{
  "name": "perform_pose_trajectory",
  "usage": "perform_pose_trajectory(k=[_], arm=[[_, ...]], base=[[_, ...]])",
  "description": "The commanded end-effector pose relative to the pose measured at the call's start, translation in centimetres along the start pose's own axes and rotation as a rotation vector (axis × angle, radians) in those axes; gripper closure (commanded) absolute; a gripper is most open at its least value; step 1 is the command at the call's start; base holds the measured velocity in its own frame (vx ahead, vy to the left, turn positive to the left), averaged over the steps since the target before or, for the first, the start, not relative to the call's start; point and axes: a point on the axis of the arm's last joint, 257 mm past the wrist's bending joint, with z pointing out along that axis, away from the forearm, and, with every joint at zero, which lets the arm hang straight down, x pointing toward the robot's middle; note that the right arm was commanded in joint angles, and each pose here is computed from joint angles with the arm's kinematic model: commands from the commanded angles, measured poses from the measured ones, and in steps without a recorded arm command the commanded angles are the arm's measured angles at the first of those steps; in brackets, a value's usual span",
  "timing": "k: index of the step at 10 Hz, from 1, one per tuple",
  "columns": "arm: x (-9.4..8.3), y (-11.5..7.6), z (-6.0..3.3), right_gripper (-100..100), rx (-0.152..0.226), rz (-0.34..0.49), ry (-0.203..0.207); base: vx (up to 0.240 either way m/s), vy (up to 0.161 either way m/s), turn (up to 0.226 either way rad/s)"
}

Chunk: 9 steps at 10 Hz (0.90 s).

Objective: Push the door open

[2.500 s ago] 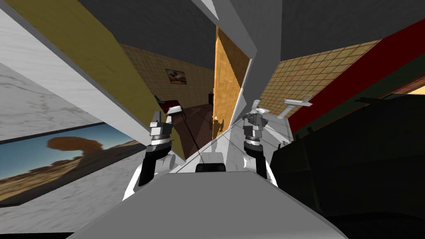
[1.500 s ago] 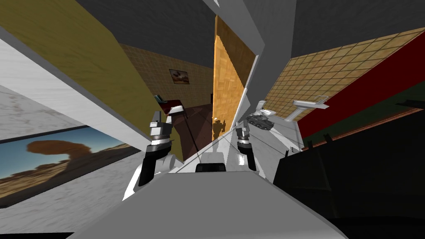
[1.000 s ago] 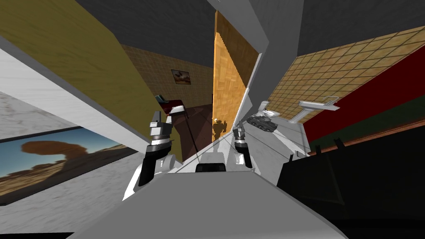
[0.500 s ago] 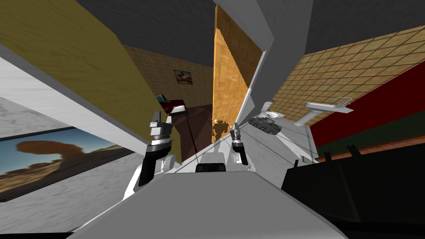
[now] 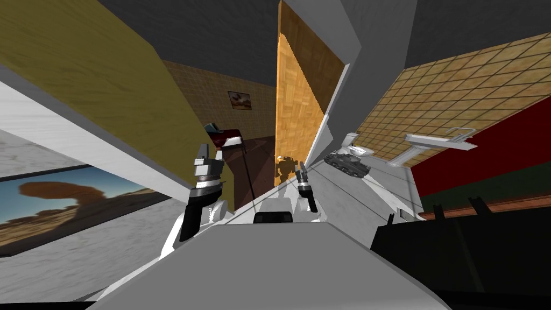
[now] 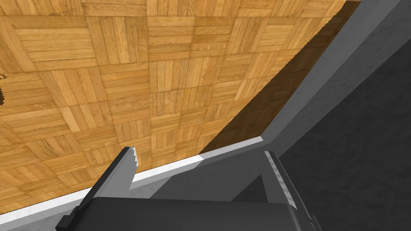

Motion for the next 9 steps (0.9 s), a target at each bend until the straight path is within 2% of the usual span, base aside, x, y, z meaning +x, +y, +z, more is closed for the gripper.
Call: perform_pose_trajectory(k=[1, 5, 9], arm=[[0.3, -0.9, -0.26, -100, 0.016, 0.003, 0.005], [1.7, -4.3, -0.61, -100, 0.07, 0.018, 0.035], [2.7, -7.4, -1.46, -100, 0.128, 0.026, 0.054]], base=[[0.034, -0.046, 0.034], [0.045, -0.064, 0.07], [0.044, -0.06, 0.056]])
